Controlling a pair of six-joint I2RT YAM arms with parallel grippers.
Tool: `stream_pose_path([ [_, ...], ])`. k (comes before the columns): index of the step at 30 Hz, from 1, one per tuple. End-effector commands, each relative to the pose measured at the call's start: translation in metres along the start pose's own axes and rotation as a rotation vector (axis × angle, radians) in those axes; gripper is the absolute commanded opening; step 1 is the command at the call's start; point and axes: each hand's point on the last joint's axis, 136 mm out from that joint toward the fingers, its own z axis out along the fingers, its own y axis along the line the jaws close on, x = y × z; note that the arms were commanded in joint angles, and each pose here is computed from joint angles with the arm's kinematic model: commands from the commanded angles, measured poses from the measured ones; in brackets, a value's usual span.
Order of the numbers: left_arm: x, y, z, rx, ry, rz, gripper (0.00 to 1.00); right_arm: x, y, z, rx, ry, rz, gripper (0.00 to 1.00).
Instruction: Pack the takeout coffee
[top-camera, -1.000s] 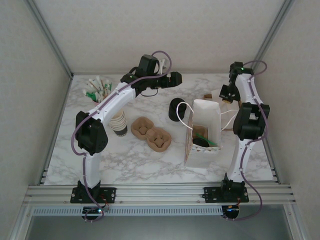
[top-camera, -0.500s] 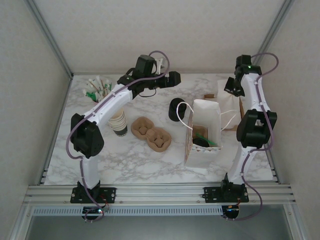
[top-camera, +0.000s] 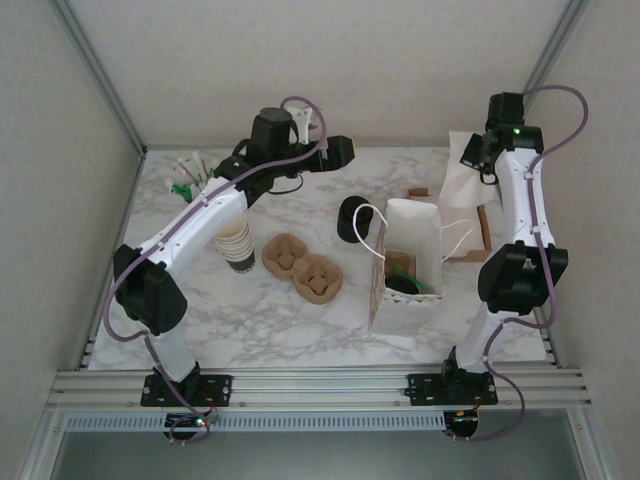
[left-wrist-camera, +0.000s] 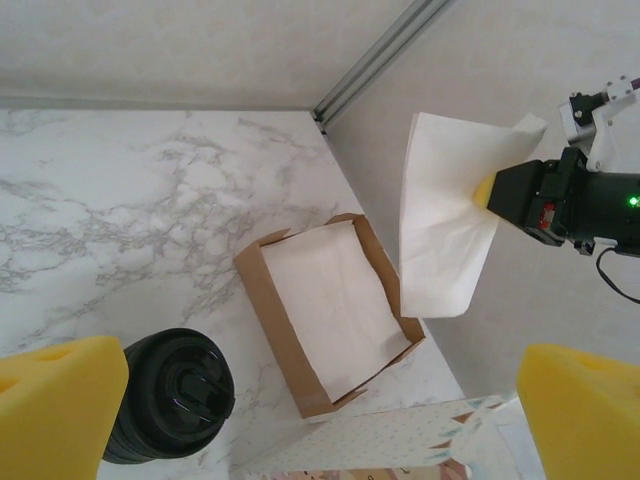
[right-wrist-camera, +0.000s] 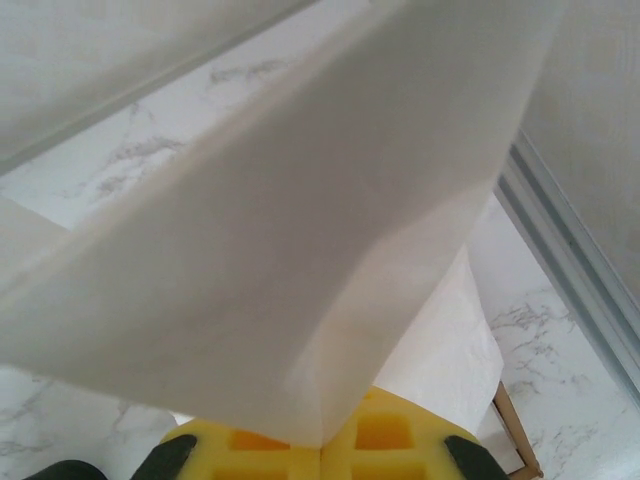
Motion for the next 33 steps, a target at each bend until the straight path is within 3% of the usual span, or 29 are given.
stream_pose_path([
  [1, -0.016, -0.024, -0.021, 0.036, -0.077, 0.059, 1.00, -0.023, 0.008, -0.038, -0.065, -0.088, 0.026, 0.00],
  [10, -0.018, -0.038, -0.043, 0.043, -0.114, 0.076, 1.00, -0.039, 0.038, -0.086, -0.242, -0.156, 0.016, 0.00],
  [20, -0.015, -0.042, -0.055, 0.040, -0.133, 0.079, 1.00, -0.040, 0.069, -0.114, -0.443, -0.164, -0.009, 0.00],
  [26, -0.015, -0.052, -0.062, 0.058, -0.147, 0.089, 1.00, -0.036, 0.106, -0.163, -0.704, -0.167, -0.060, 0.00],
  [33, -0.008, -0.068, -0.071, 0.100, -0.148, 0.112, 1.00, -0.005, 0.141, -0.227, -0.965, -0.107, -0.125, 0.00],
])
